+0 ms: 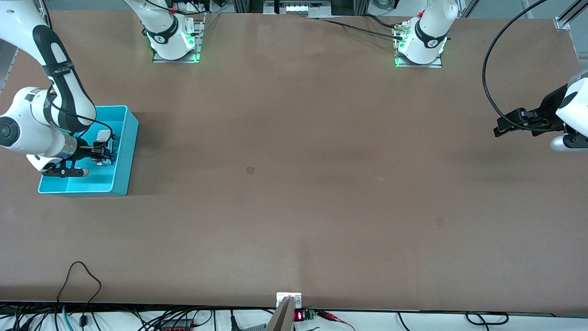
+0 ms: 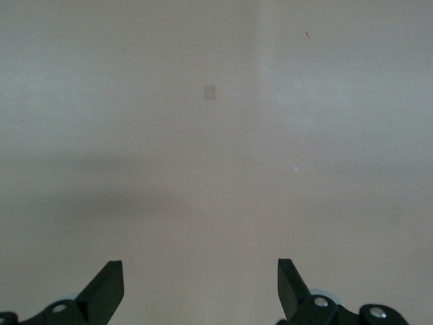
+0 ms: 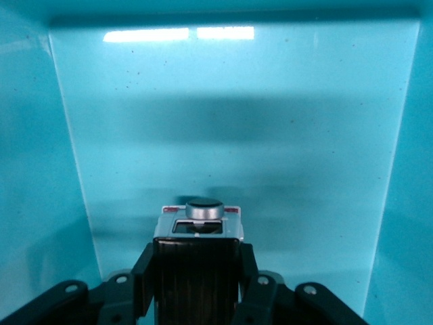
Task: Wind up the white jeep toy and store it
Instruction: 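Lower the jeep into the box and open the right gripper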
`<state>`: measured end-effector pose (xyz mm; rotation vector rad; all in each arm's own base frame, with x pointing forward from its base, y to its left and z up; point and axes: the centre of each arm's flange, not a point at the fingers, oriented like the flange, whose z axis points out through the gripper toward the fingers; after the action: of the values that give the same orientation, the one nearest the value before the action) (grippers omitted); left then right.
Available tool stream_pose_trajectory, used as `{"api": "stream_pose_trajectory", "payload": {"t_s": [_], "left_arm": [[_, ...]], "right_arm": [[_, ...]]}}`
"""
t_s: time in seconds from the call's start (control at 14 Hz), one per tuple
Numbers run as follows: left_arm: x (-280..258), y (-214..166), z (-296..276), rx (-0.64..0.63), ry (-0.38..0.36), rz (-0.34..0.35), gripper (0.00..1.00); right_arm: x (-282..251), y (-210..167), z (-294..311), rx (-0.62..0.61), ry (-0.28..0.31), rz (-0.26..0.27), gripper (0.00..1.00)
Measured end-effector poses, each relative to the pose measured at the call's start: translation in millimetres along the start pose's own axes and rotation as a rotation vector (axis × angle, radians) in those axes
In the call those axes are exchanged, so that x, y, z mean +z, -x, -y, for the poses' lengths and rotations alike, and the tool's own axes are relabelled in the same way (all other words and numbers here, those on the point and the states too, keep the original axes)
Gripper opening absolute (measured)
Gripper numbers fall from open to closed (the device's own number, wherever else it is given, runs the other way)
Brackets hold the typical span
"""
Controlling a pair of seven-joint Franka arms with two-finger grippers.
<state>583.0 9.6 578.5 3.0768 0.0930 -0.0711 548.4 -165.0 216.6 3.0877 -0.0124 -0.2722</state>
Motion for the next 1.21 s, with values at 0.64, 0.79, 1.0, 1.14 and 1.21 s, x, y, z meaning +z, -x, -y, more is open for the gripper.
{"api": "stream_pose_trajectory", "payload": {"t_s": [0.64, 0.79, 1.0, 1.14, 1.21], "left_arm": [[0, 0, 0, 0.0, 0.0, 0.0, 1.0], [0, 0, 0, 0.0, 0.0, 0.0, 1.0], [0, 0, 0, 0.0, 0.0, 0.0, 1.0], [0, 0, 0, 0.0, 0.0, 0.0, 1.0], [0, 0, 0, 0.0, 0.0, 0.0, 1.0]], "right_arm": [[10, 1, -3, 0.006, -0.006, 0.008, 0.51], [12, 1, -3, 0.006, -0.008, 0.011, 0.51], [13, 1, -3, 0.006, -0.008, 0.013, 0.51], [13, 1, -3, 0.006, -0.008, 0.013, 0.51], [13, 1, -3, 0.006, -0.009, 0.014, 0.52]]}}
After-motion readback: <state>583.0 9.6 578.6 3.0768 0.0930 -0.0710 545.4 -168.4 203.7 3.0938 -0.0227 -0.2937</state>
